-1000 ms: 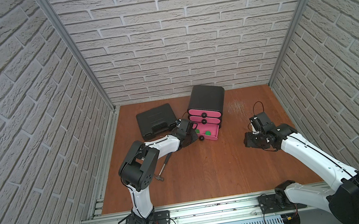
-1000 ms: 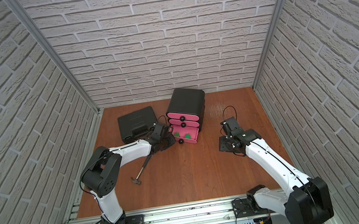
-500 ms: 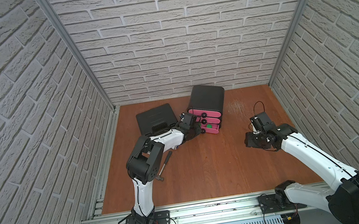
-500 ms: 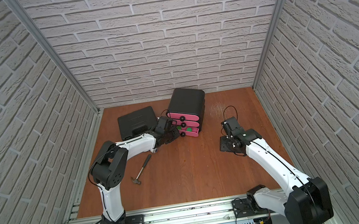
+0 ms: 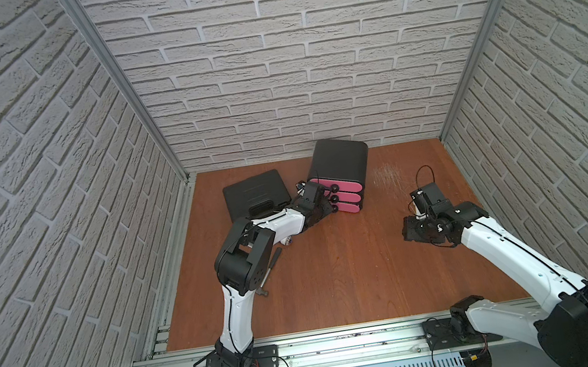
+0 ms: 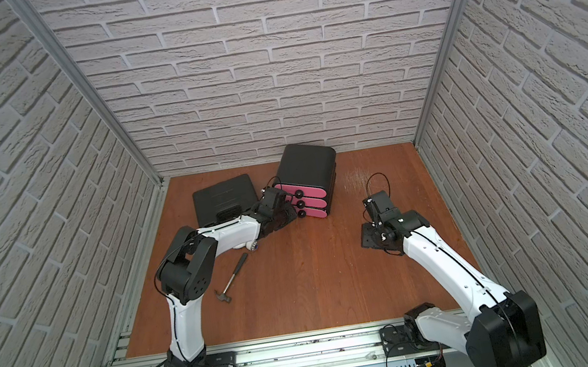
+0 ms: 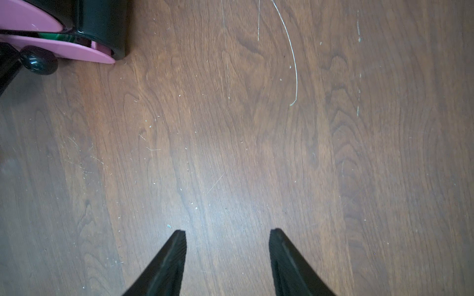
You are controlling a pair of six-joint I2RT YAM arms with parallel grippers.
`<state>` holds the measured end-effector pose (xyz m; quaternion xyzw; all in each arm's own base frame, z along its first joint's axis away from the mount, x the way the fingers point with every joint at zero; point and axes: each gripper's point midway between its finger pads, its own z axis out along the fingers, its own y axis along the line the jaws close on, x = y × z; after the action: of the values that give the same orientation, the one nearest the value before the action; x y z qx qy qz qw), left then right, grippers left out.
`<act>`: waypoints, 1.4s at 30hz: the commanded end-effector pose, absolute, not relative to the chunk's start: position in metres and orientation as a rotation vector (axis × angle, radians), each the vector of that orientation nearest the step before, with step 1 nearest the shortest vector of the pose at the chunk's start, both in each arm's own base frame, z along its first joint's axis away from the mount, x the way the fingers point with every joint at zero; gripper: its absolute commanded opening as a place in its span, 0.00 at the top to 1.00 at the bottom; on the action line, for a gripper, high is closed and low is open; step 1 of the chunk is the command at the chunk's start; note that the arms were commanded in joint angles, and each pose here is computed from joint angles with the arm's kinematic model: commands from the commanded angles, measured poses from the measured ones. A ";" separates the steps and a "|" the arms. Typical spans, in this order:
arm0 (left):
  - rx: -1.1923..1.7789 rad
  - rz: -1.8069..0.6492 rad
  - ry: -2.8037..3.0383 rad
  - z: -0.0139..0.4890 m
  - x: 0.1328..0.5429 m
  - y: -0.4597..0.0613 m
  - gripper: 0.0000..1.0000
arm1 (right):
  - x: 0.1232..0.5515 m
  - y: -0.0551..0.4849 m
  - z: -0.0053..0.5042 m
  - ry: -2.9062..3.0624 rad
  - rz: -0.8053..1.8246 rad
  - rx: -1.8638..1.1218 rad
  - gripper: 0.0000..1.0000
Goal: Put the paint cans in the drawer according to color
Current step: Close the drawer in the storage box, then reset both arms
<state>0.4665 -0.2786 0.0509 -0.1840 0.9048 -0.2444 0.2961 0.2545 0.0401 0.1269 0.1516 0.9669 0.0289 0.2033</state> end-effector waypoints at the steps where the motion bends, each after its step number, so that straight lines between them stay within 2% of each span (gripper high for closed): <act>1: -0.439 -0.698 2.353 0.054 0.475 -0.300 0.76 | 0.257 0.034 0.140 2.657 0.064 0.432 0.43; 8: -0.473 -0.713 2.322 0.055 0.471 -0.301 0.73 | 0.255 0.032 0.143 2.650 0.062 0.437 0.43; 14: -0.516 -0.629 2.308 0.060 0.443 -0.270 0.72 | 0.256 0.034 0.139 2.648 0.078 0.449 0.43; 22: -0.432 -0.312 2.251 0.093 0.383 -0.190 0.67 | 0.265 0.036 0.136 2.554 0.138 0.475 0.43; 27: -0.281 0.013 2.109 0.156 0.358 -0.125 0.61 | 0.282 0.028 0.156 2.358 0.152 0.484 0.43; 28: -0.263 0.073 2.075 0.168 0.354 -0.112 0.60 | 0.285 0.025 0.161 2.308 0.149 0.489 0.43; 30: -0.234 0.186 2.010 0.187 0.349 -0.082 0.50 | 0.289 0.015 0.165 2.241 0.115 0.493 0.42; 31: -0.233 0.240 1.980 0.194 0.347 -0.065 0.42 | 0.290 0.009 0.164 2.221 0.094 0.501 0.41; 32: -0.239 0.284 1.958 0.198 0.344 -0.048 0.30 | 0.293 0.001 0.163 2.198 0.064 0.519 0.40; 33: -0.239 0.328 1.941 0.197 0.341 -0.031 0.20 | 0.293 -0.010 0.159 2.183 0.038 0.568 0.35; 36: -0.300 0.393 1.910 0.187 0.333 0.012 0.02 | 0.298 -0.035 0.147 2.150 0.031 0.666 0.33; 39: -0.322 0.397 1.875 0.180 0.328 0.042 0.02 | 0.302 -0.059 0.138 2.110 -0.050 0.700 0.30; 42: -0.241 0.395 1.859 0.171 0.330 0.052 0.02 | 0.311 -0.072 0.132 2.067 -0.191 0.564 0.29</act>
<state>0.3149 0.0552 0.1495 -0.1606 0.8184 0.1777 0.5224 0.2886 -0.0590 0.1153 0.2760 0.8719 -0.0348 0.4031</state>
